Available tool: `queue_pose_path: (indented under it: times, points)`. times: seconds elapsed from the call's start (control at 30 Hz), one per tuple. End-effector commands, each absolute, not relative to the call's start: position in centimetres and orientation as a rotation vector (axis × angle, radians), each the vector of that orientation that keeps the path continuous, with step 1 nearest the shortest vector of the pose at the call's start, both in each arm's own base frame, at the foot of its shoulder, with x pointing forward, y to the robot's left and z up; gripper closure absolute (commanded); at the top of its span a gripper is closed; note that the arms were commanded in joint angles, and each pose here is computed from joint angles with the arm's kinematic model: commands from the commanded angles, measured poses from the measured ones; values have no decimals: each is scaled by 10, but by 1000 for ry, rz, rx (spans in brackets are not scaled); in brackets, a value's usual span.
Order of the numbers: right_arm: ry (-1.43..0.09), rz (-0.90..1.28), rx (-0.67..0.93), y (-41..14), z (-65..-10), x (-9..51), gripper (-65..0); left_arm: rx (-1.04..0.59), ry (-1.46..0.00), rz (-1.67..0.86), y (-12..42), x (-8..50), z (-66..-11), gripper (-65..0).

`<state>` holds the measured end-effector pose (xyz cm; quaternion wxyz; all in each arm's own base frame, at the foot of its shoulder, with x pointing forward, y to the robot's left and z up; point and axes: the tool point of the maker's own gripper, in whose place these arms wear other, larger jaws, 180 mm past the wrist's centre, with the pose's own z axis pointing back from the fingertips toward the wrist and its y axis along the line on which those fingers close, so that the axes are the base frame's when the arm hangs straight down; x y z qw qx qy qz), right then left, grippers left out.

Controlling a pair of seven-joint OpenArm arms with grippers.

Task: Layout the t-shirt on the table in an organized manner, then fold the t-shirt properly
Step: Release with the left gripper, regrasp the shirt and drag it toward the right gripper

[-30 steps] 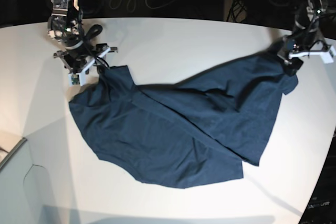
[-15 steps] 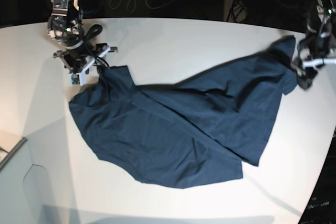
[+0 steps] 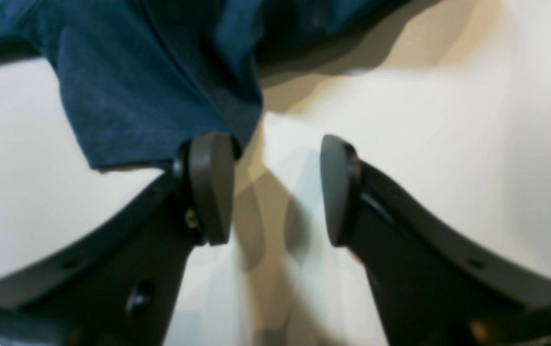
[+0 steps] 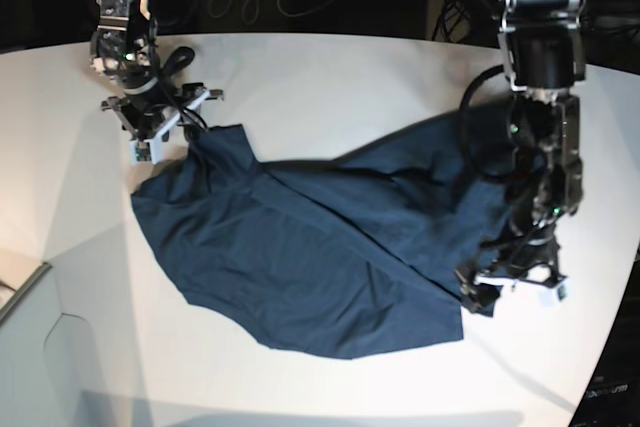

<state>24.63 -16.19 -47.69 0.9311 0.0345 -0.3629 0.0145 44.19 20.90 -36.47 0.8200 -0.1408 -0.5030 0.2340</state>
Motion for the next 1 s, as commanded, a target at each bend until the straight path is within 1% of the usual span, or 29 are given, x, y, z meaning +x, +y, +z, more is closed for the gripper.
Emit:
queue_pose_path:
  times: [0.0,0.2,0.33,0.43,0.53,0.7,0.73,0.77,0.8,0.9,0.93,0.97]
  points:
    - [-701,42,70,-162,-482,239,-292,-301,-1112,500,209,459,-351,-533]
    - [-697,39,70,-162,-482,238,-292,-303,-979,505,180,493,-379,-533]
    - [-697,40,70,-162,-482,239,-292,-258,-881,462,165,498,-402,-533]
    - [-698,40,70,-162,-482,240,-292,-227,-827,440,162,489,-421,-533]
    - [-701,40,70,-162,-481,241,-292,-200,-880,444,166,490,-423,-533]
    - [-701,42,73,-160,-481,242,-292,-173,-872,458,170,479,-441,-524]
    - [-701,42,73,-160,-481,242,-292,-172,-868,458,171,478,-443,-505]
    - [-701,41,73,-160,-481,242,-292,-171,-864,459,171,476,-445,-461]
    - [-703,42,73,-160,-481,243,-292,-171,-864,459,171,476,-445,-393]
    - [-701,41,73,-160,-481,242,-292,-169,-863,461,172,476,-446,-131]
    - [-700,42,74,-160,-482,242,-292,-167,-863,465,174,475,-446,-31]
    - [-700,42,74,-160,-482,242,-292,-168,-857,464,173,475,-447,0]
